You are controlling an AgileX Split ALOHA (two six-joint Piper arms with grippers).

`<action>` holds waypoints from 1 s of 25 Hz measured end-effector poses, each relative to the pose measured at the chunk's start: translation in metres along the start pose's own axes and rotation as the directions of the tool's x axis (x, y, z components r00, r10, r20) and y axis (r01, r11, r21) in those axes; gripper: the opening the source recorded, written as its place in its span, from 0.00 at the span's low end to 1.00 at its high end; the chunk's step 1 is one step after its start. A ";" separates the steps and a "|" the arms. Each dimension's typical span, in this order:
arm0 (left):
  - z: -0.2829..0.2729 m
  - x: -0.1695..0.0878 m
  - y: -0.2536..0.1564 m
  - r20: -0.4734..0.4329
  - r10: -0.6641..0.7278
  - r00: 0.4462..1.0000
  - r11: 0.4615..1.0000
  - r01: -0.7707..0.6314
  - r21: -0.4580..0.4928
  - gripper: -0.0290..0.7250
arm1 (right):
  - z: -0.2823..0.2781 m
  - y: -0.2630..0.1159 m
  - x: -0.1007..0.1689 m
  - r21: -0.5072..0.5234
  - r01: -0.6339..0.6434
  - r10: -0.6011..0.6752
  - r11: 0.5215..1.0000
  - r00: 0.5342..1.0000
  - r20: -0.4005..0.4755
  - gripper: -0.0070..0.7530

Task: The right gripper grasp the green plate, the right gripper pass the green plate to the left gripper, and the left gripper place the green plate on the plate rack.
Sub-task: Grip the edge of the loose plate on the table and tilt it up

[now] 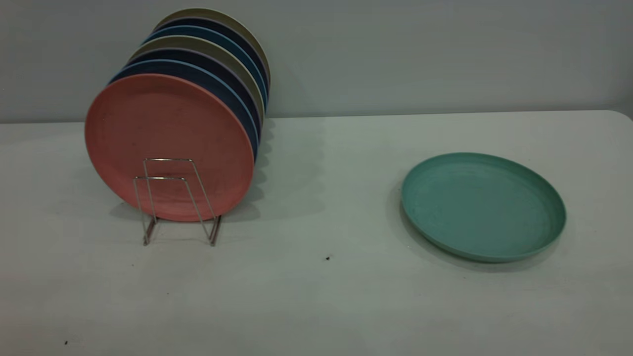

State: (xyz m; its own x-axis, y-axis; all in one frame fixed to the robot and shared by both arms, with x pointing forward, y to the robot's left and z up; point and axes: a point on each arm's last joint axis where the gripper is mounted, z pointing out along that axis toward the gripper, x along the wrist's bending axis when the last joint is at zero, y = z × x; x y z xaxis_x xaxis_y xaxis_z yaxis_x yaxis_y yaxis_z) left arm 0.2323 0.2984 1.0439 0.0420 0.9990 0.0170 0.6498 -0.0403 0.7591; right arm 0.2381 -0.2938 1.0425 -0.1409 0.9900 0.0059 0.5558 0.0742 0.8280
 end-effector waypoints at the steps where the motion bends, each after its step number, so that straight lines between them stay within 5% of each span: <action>1: 0.001 0.000 0.008 0.001 -0.001 1.000 1.000 0.001 0.018 0.66 | 0.003 0.004 0.000 0.019 -0.002 0.002 1.000 1.000 0.000 0.61; 9: 0.038 0.005 0.080 0.013 0.012 1.000 0.979 -0.014 0.202 0.74 | 0.037 0.071 -0.001 0.134 -0.004 0.008 0.991 0.999 -0.035 0.71; 18: 0.095 0.010 0.152 0.018 0.039 0.999 0.985 -0.042 0.166 0.74 | 0.132 0.125 0.000 0.273 0.056 -0.017 0.960 0.989 -0.144 0.72; 25: 0.154 0.001 0.179 0.143 0.090 0.986 0.972 -0.118 0.202 0.74 | 0.220 0.130 0.003 0.399 0.034 0.057 0.916 0.975 -0.216 0.72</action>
State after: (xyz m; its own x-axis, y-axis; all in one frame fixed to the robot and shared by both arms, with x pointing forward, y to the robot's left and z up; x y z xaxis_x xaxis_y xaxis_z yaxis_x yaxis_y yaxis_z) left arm 0.4651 0.2888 1.0797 0.2085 0.9780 -0.0086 0.7802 -0.1611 0.6044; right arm 0.4902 -0.2550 1.0264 -0.2821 0.9434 0.1741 0.8315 0.1499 0.5349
